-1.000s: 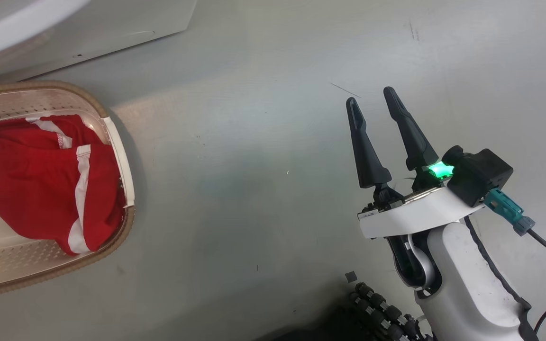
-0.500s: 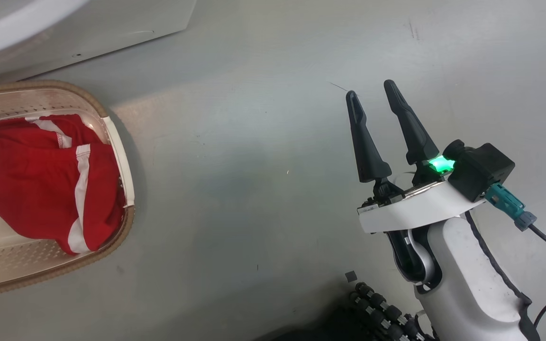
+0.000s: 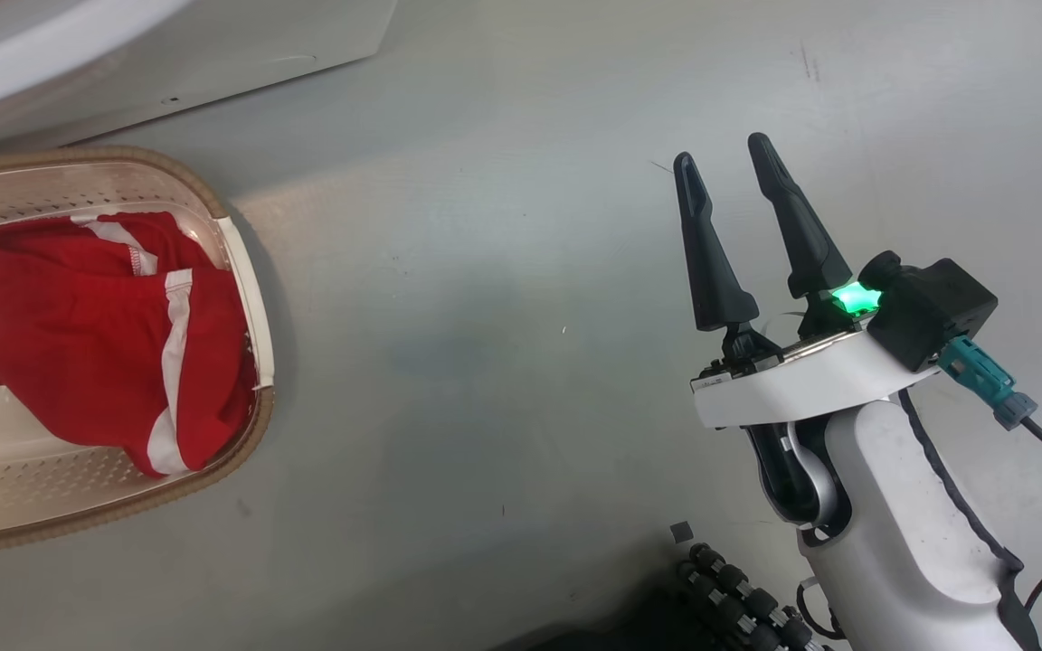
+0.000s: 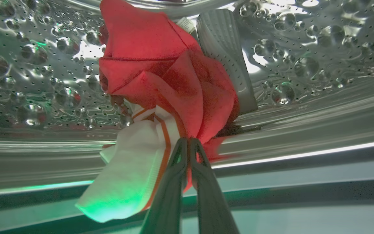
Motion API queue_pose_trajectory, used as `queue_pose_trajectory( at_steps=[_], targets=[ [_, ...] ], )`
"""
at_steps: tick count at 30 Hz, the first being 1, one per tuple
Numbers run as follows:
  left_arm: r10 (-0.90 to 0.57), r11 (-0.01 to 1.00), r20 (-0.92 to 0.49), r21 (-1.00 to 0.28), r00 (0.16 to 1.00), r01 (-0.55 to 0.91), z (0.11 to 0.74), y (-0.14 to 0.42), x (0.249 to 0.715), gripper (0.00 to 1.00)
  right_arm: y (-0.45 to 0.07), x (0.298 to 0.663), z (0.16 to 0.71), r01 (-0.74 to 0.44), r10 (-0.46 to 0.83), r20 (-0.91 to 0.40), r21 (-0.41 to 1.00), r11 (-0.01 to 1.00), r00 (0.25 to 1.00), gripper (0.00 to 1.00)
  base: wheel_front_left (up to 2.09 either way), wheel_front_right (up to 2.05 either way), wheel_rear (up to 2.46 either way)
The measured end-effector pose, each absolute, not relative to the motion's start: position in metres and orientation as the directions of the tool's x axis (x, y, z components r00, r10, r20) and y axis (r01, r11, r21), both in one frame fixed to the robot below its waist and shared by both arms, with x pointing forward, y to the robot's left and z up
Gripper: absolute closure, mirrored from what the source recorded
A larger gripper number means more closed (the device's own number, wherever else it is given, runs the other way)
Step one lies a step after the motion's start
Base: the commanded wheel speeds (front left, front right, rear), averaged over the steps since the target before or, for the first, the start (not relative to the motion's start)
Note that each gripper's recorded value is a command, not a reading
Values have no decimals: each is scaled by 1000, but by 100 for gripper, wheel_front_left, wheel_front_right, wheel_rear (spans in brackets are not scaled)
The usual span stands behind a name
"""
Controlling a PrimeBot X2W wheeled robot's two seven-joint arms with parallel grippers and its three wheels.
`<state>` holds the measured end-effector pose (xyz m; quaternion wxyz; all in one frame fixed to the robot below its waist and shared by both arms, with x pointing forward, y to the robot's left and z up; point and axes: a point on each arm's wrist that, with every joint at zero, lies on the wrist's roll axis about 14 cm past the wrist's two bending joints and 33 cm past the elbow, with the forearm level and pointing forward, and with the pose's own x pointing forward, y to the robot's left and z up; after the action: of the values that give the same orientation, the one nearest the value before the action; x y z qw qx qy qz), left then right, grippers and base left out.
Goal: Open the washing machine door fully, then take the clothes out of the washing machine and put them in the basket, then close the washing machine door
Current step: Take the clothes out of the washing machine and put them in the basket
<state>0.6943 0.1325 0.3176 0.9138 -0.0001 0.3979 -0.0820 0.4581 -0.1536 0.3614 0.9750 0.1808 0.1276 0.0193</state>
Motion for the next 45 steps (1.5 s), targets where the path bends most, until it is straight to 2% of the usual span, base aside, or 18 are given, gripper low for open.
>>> queue_pose_trajectory(
  at_steps=[12, 24, 38, 45],
  targets=[
    [-198, 980, -546, -127, 814, 153, 368, 129, 708, 100, -152, 466, 370, -16, 91, -211, 331, 944, 973, 0, 0, 0, 0],
    [-209, 967, -340, -211, 917, 143, 407, 129, 688, 100, -146, 470, 385, -56, 110, -169, 297, 953, 979, 0, 0, 0, 0],
    [-181, 953, -156, -271, 971, 134, 441, 128, 634, 100, -141, 460, 407, -95, 132, -130, 260, 961, 983, 0, 0, 0, 0],
    [-129, 952, -73, -287, 989, 103, 461, 138, 590, 100, -136, 446, 422, -118, 149, -113, 244, 963, 982, 0, 0, 0, 0]
  ],
)
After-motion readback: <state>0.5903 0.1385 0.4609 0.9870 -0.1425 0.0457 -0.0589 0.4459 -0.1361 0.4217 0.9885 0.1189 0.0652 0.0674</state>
